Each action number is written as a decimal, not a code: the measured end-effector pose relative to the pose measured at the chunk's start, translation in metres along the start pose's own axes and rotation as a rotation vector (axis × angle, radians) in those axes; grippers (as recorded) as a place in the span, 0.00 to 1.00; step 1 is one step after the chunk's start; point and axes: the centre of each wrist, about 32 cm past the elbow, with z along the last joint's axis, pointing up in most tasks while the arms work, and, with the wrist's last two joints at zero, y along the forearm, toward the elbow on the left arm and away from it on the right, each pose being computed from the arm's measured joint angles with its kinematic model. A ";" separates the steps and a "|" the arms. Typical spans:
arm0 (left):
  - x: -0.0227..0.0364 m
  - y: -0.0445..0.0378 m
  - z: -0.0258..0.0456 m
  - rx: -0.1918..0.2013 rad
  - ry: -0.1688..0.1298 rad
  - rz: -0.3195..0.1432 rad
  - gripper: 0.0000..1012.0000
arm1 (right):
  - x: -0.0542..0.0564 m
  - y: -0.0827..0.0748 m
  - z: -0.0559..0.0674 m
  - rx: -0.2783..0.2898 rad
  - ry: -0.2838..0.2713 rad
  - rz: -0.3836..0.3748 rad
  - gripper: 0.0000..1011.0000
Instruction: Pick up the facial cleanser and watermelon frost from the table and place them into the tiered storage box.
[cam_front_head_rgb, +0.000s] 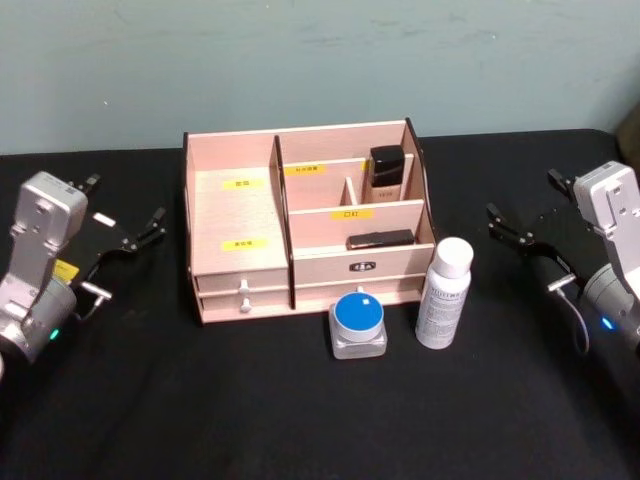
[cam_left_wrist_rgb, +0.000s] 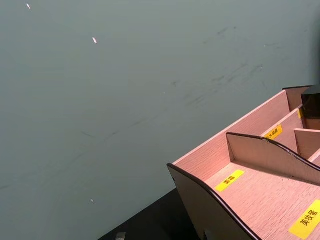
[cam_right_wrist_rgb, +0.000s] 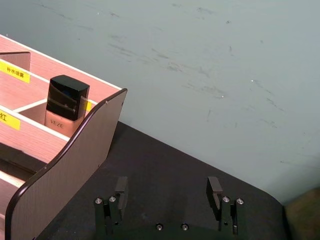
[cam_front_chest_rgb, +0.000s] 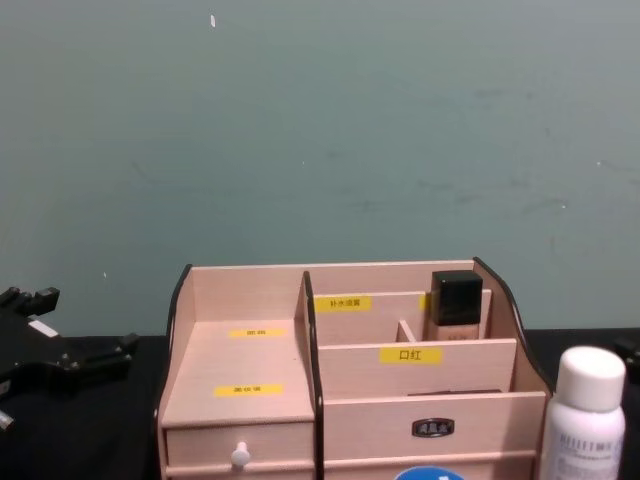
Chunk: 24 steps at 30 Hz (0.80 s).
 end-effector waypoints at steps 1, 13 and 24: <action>0.0000 0.0000 0.0000 0.000 0.000 0.000 1.00 | 0.000 0.000 0.000 0.000 0.000 0.000 0.99; 0.0000 0.0000 0.0000 0.000 0.000 0.000 1.00 | 0.000 0.000 0.000 0.000 0.000 0.000 0.99; 0.0000 0.0000 0.0000 0.000 0.000 0.000 1.00 | 0.000 -0.001 -0.005 0.024 0.057 0.026 0.99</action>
